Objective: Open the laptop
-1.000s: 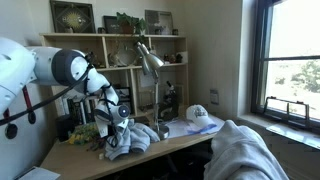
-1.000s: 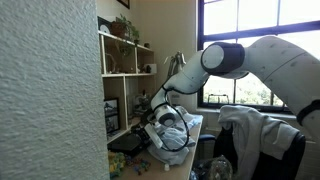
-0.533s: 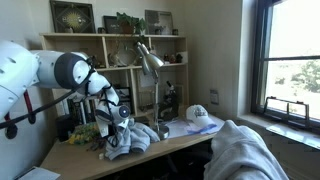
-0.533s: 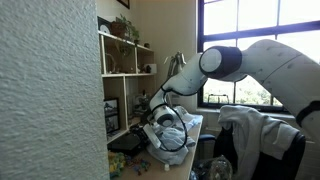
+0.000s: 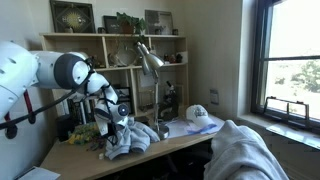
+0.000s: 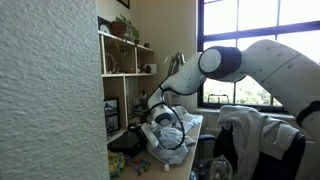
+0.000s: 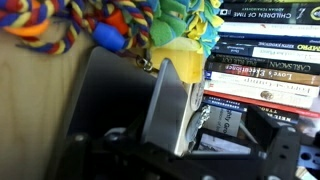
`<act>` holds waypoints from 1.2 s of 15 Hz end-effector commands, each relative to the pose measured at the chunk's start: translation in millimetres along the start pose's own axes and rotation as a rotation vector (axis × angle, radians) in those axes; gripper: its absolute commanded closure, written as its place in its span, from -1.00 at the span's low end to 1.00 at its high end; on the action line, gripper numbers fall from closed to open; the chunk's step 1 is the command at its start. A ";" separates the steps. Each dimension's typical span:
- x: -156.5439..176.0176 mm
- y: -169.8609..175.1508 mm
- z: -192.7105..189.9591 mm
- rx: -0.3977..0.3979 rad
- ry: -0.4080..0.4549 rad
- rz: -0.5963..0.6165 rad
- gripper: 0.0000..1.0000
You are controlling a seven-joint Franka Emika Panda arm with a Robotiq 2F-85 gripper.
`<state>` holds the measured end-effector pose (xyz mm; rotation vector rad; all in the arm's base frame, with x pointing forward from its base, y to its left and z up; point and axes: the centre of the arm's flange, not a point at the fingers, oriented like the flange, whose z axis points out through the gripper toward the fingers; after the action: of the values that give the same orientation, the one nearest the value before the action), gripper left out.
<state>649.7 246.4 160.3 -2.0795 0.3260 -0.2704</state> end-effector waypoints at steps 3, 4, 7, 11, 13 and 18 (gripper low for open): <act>8.4 -25.7 5.1 0.057 0.016 -0.063 -1.00; 8.9 -27.3 5.1 0.059 0.016 -0.066 -1.00; 9.9 -35.1 5.2 0.062 0.018 -0.084 -1.00; 9.2 -48.0 3.8 0.065 0.020 -0.107 -1.00; 9.8 -57.1 2.6 0.073 0.027 -0.121 -1.00; 18.7 -85.5 1.2 0.099 0.045 -0.157 -1.00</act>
<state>663.7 264.6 201.2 -2.0530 0.2229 -0.3570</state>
